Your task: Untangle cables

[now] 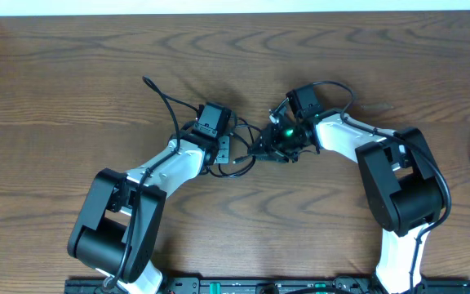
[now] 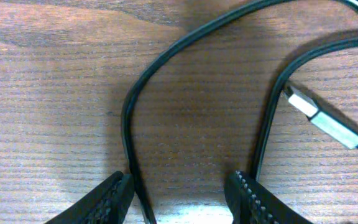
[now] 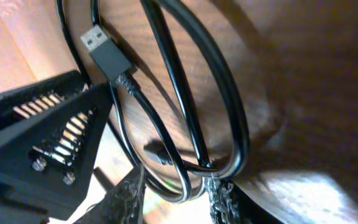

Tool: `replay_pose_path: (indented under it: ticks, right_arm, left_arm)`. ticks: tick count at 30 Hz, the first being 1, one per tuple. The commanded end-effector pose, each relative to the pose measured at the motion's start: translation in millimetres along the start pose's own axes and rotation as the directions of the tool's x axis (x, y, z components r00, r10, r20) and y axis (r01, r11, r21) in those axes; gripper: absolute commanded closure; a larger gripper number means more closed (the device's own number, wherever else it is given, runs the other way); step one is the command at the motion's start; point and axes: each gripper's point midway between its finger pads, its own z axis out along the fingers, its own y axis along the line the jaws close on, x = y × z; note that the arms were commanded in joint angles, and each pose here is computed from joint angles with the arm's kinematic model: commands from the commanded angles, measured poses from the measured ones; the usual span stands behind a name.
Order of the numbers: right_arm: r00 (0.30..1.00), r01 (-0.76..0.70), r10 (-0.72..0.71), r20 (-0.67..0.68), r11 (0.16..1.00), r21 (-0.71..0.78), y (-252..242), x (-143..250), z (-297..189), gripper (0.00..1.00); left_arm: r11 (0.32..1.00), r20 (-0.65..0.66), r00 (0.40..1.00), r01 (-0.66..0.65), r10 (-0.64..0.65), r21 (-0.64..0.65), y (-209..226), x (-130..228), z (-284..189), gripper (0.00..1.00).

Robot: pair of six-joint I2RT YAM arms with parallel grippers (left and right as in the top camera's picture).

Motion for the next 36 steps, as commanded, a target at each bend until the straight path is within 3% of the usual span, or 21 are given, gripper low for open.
replay_pose_path:
  ticks: [1,16,33,36]
  right_arm:
    - [0.979,-0.168,0.093,0.182,0.876,0.452,-134,-13,6,0.65]
    - [0.965,-0.156,0.039,0.258,0.879,0.45,-129,-32,7,0.59]
    - [0.954,-0.144,0.014,0.299,0.897,0.417,-118,-43,10,0.76]
    - [0.95,-0.146,0.004,0.311,0.889,0.434,-120,-45,9,0.73]
  left_arm:
    - [1.0,-0.065,0.998,-0.017,0.017,0.0,1,19,7,0.47]
    - [0.998,-0.102,0.995,-0.013,0.02,0.066,-10,26,6,0.47]
    - [0.996,-0.125,0.992,-0.012,0.024,0.091,-14,32,5,0.47]
    - [0.996,-0.126,0.992,-0.012,0.024,0.091,-15,32,5,0.47]
